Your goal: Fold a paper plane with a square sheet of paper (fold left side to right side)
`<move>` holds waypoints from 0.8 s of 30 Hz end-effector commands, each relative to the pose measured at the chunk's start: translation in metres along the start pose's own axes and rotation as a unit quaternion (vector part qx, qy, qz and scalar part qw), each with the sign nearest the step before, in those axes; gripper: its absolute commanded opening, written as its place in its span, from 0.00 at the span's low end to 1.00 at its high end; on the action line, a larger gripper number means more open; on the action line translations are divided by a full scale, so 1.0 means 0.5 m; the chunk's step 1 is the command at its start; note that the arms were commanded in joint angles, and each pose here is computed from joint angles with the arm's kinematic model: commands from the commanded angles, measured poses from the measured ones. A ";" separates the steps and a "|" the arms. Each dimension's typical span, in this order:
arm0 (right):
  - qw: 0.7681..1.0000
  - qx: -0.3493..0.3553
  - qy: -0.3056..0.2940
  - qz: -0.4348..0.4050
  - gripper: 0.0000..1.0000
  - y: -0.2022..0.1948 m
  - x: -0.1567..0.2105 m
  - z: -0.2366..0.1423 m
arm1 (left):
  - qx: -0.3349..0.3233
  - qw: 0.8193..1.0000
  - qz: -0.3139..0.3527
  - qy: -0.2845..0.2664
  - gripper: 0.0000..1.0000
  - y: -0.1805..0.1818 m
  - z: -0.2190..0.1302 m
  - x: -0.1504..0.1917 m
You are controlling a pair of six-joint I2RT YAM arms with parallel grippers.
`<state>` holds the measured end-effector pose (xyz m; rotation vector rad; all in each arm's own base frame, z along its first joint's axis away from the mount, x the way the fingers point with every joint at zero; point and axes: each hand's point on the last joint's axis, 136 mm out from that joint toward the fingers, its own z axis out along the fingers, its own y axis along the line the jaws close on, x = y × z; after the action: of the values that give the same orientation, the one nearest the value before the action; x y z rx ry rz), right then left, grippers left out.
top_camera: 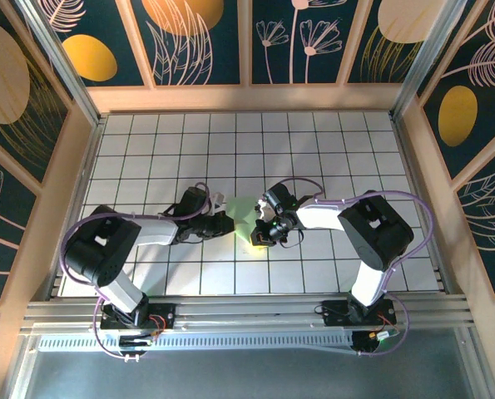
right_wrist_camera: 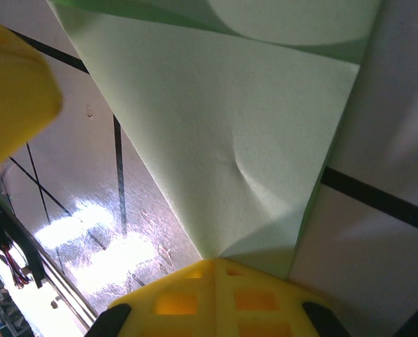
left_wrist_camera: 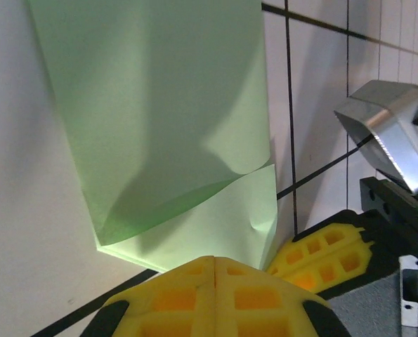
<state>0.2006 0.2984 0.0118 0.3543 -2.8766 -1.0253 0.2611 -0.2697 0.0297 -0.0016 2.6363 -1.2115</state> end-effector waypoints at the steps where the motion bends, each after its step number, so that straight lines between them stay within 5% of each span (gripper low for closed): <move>1: 0.992 0.115 0.033 0.050 0.00 -0.119 0.054 0.029 | 0.028 1.000 0.012 -0.004 0.00 -0.034 0.014 -0.016; 13: 0.997 0.067 0.012 0.027 0.00 -0.049 0.018 0.015 | -0.072 0.997 -0.033 0.023 0.00 0.078 0.039 0.023; 24: 0.999 -0.017 -0.050 -0.014 0.00 0.071 -0.055 -0.024 | -0.098 0.994 -0.043 0.027 0.00 0.097 0.038 0.029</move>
<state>0.2072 0.3086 0.0210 0.3295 -2.9001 -1.0284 0.2643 -0.2727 0.0121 -0.0436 2.7075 -1.1596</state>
